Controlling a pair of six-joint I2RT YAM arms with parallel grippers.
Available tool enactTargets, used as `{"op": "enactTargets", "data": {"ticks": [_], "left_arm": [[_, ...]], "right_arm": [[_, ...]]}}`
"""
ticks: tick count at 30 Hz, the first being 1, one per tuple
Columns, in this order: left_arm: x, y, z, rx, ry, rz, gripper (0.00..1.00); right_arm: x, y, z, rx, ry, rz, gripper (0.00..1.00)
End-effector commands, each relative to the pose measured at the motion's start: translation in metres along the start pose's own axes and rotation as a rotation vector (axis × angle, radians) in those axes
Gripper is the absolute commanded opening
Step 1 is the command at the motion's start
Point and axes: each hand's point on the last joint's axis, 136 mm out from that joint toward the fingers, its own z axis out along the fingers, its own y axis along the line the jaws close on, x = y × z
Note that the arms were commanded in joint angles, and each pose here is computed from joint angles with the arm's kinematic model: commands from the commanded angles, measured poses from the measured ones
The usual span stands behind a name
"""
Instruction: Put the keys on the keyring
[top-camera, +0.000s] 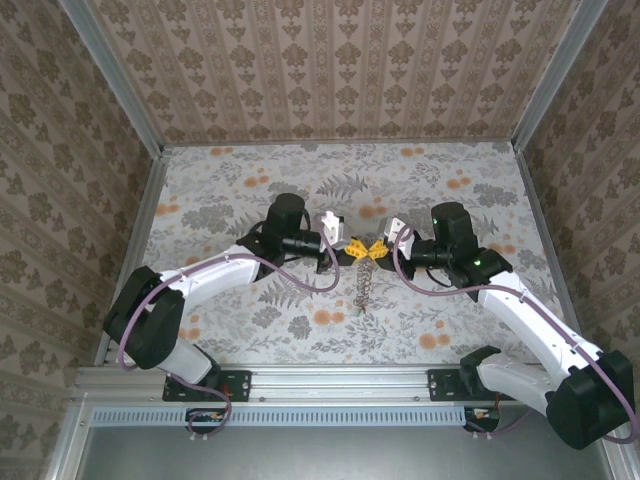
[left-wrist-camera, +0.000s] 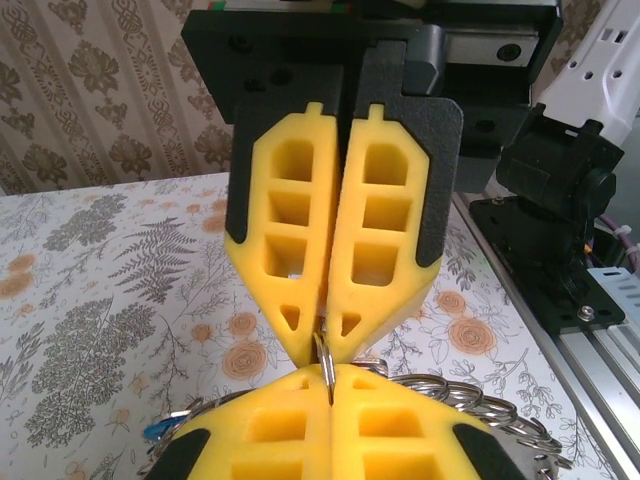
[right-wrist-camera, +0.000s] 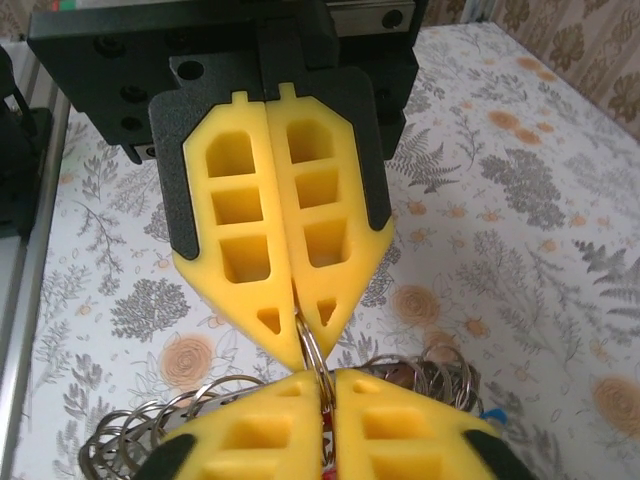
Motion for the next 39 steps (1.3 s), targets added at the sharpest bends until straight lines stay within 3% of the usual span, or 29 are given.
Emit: {"op": "enactTargets", "data": {"ticks": [1, 3, 6, 10, 15, 30, 39], "left_arm": [[-0.034, -0.014, -0.005, 0.055, -0.092, 0.086, 0.00], [-0.029, -0.011, -0.005, 0.031, -0.061, 0.076, 0.00], [-0.016, -0.004, -0.006, -0.026, 0.039, 0.076, 0.16], [-0.007, 0.000, -0.008, -0.071, 0.150, 0.087, 0.21], [-0.005, -0.001, -0.007, -0.064, 0.210, 0.102, 0.25], [0.002, 0.001, 0.000, -0.050, 0.286, 0.101, 0.25], [-0.004, 0.003, 0.004, -0.047, 0.263, 0.103, 0.21]], "right_arm": [[0.002, -0.004, 0.001, 0.011, 0.014, -0.001, 0.03], [0.000, -0.005, -0.001, 0.013, 0.026, -0.001, 0.01], [-0.001, -0.005, -0.003, 0.023, 0.063, -0.023, 0.00], [-0.001, -0.001, -0.004, 0.026, 0.101, -0.053, 0.00], [-0.009, 0.000, -0.006, 0.033, 0.100, -0.077, 0.00], [-0.018, 0.001, -0.006, 0.028, 0.074, -0.091, 0.00], [-0.016, 0.004, -0.004, 0.020, 0.070, -0.085, 0.00]]}}
